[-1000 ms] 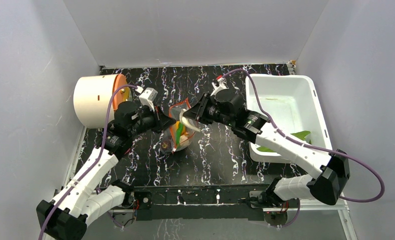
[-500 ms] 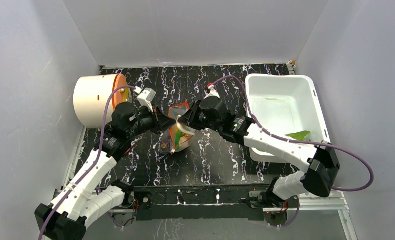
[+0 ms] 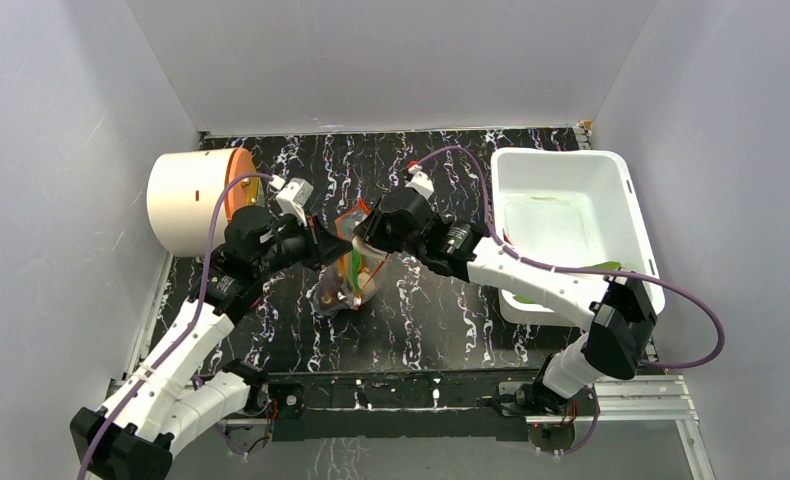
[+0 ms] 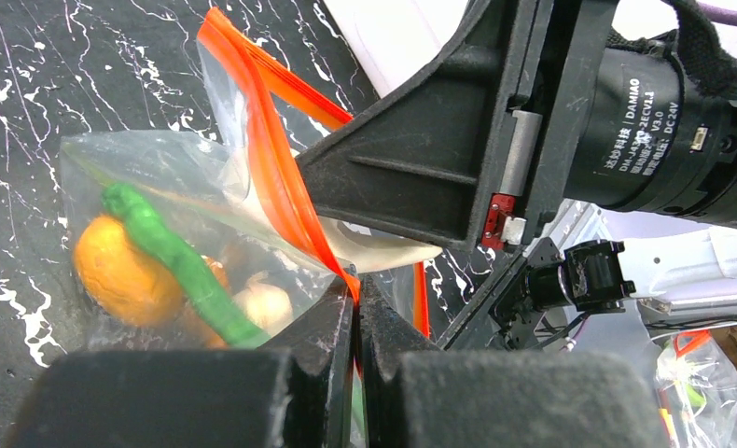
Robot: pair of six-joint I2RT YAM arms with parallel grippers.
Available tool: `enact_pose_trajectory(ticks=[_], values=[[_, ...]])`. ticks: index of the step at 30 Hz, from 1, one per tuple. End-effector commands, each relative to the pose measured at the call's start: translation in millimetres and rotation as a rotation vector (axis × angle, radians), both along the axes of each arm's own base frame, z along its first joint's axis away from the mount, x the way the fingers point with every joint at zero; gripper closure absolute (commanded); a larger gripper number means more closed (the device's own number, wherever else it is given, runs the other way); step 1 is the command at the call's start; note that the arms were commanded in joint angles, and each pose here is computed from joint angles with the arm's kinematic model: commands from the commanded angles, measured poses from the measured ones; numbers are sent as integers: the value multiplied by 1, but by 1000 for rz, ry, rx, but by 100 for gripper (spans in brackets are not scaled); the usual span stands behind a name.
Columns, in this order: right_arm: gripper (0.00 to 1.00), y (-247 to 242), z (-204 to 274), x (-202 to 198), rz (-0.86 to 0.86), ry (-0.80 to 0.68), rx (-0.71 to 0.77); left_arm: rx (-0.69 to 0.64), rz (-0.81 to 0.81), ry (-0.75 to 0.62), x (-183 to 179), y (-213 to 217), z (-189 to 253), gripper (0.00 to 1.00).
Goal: Place the food in the zip-top bag and seal the zipper
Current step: Place the fake vegetable in the zipper food storage bag, then pick up the fake vegetable from the bin.
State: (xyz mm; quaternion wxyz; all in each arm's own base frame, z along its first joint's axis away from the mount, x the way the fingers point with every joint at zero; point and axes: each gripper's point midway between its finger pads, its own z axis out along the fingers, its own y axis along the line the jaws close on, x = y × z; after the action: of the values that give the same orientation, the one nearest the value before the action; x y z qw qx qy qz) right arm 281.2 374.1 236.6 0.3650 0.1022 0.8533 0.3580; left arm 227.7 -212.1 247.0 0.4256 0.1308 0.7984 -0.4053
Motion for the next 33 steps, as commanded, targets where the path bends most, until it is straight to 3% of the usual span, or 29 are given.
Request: enact_pose_trajectory(ticks=[1, 11, 19, 26, 33], values=[[79, 5, 26, 12, -64, -47, 53, -25, -37, -35, -9, -3, 11, 100], [65, 8, 29, 8, -58, -39, 80, -18, -27, -29, -6, -2, 8, 100], [61, 9, 45, 1, -21, -65, 117, -6, -24, -29, -6, -1, 5, 100], [56, 6, 91, -13, 95, -200, 155, 19, -17, -31, -4, 2, 2, 100], [54, -38, 122, -16, 36, -335, 77, -18, -32, -124, -3, -1, 21, 100]])
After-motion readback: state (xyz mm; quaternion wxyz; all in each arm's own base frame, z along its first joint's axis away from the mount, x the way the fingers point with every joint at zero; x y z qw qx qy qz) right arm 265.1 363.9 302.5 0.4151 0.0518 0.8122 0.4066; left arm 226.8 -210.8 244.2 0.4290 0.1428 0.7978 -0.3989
